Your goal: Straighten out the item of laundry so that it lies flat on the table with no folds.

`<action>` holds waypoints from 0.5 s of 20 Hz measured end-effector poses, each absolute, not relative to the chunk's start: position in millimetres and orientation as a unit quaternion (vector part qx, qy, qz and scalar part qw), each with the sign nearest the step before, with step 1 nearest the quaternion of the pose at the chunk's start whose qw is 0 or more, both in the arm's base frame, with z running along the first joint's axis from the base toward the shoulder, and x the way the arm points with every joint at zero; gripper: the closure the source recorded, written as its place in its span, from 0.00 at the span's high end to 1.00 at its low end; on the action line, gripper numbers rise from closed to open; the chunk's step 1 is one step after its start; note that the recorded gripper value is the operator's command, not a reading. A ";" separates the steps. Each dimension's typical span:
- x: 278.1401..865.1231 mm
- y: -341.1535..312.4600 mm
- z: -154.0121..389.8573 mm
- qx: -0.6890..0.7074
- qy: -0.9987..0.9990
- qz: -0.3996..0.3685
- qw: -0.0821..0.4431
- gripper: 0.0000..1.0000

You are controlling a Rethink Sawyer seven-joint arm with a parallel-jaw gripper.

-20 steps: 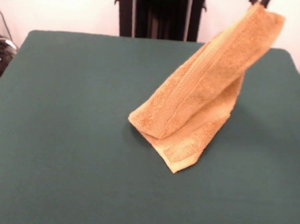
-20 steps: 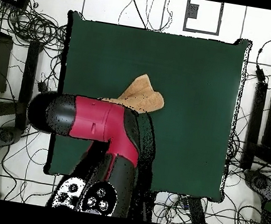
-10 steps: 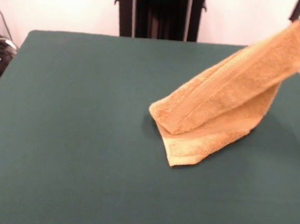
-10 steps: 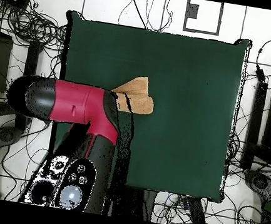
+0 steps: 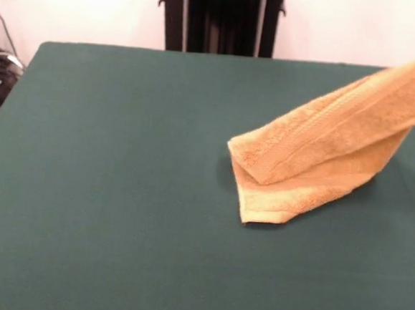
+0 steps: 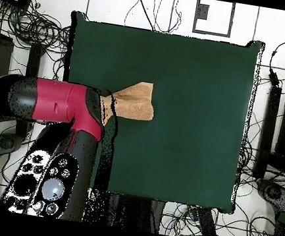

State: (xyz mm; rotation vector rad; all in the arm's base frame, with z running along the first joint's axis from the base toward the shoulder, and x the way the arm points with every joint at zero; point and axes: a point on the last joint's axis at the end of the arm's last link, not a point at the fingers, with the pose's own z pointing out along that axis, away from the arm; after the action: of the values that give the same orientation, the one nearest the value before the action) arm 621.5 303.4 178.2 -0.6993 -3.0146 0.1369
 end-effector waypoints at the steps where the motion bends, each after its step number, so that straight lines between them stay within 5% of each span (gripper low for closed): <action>1: 621.9 301.8 181.2 -0.229 -0.972 0.042 0.022 0.00; 10: 622.7 187.8 214.3 -0.320 -0.947 0.014 0.012 0.00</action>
State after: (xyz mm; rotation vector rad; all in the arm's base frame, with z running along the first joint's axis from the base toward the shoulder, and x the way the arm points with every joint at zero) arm 622.7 187.8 214.3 -0.9992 -2.9533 0.0433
